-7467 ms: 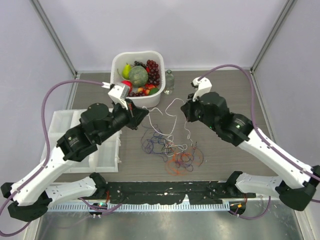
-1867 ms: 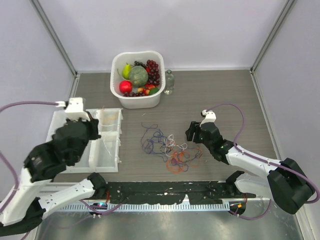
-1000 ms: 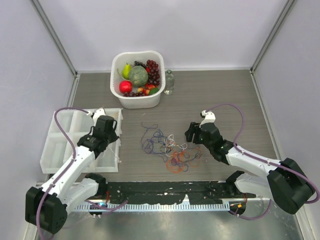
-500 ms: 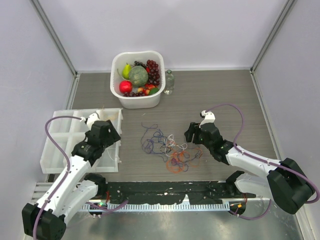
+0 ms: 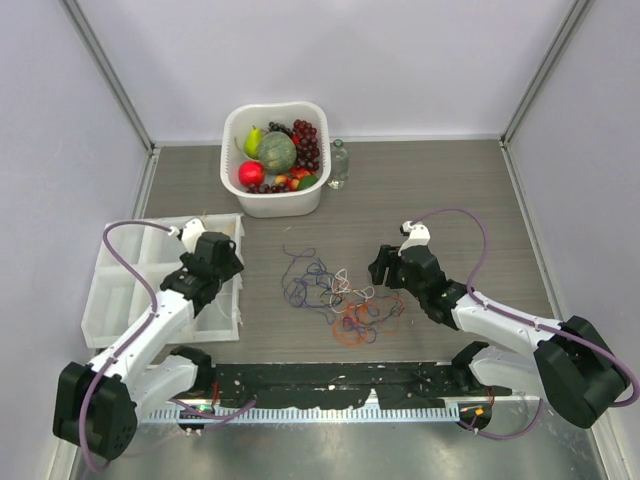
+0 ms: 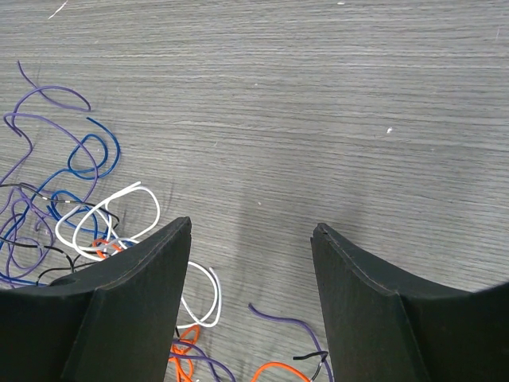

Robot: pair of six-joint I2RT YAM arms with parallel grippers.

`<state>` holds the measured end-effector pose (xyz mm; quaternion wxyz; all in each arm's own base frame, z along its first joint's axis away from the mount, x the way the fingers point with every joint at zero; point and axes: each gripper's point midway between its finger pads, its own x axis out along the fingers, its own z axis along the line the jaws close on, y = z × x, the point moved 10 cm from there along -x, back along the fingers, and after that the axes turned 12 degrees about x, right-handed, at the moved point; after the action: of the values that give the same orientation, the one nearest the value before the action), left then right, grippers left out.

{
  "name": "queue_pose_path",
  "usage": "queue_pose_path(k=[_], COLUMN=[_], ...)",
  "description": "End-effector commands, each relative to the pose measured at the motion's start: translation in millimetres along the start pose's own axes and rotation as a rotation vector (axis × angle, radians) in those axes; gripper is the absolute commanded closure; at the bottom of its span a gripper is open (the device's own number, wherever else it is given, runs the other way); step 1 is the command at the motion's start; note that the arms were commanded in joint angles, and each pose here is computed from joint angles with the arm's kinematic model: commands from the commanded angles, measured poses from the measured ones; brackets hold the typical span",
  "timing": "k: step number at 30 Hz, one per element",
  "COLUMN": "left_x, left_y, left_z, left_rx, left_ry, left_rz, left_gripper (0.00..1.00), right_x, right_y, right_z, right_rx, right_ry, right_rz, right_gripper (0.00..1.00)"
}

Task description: Untangle the cables

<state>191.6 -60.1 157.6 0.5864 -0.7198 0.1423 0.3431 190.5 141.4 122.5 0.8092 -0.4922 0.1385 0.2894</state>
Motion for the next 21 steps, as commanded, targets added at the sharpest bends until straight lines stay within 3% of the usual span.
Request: queue_pose_path(k=[1,8,12,21], left_x=[12.1,0.7,-14.4,-42.1], left_y=[-4.3,10.3,13.8,29.8], left_z=[-1.4,9.2,16.2,29.9], left_rx=[-0.011,-0.082,-0.183,-0.394], left_ry=[-0.046,-0.021,-0.020,-0.086], left_rz=[-0.045,-0.050,-0.049,0.082], left_gripper=[0.43,0.86,0.99,1.00], right_x=[0.6,1.9,2.3,2.9], right_y=[-8.3,-8.9,-7.5,-8.4], right_z=[5.7,6.2,6.7,7.3], right_rx=[0.003,0.002,0.000,-0.003], right_ry=[-0.042,-0.041,-0.046,-0.046], right_rz=[-0.045,-0.042,-0.036,-0.034], right_gripper=[0.33,0.33,0.33,0.33])
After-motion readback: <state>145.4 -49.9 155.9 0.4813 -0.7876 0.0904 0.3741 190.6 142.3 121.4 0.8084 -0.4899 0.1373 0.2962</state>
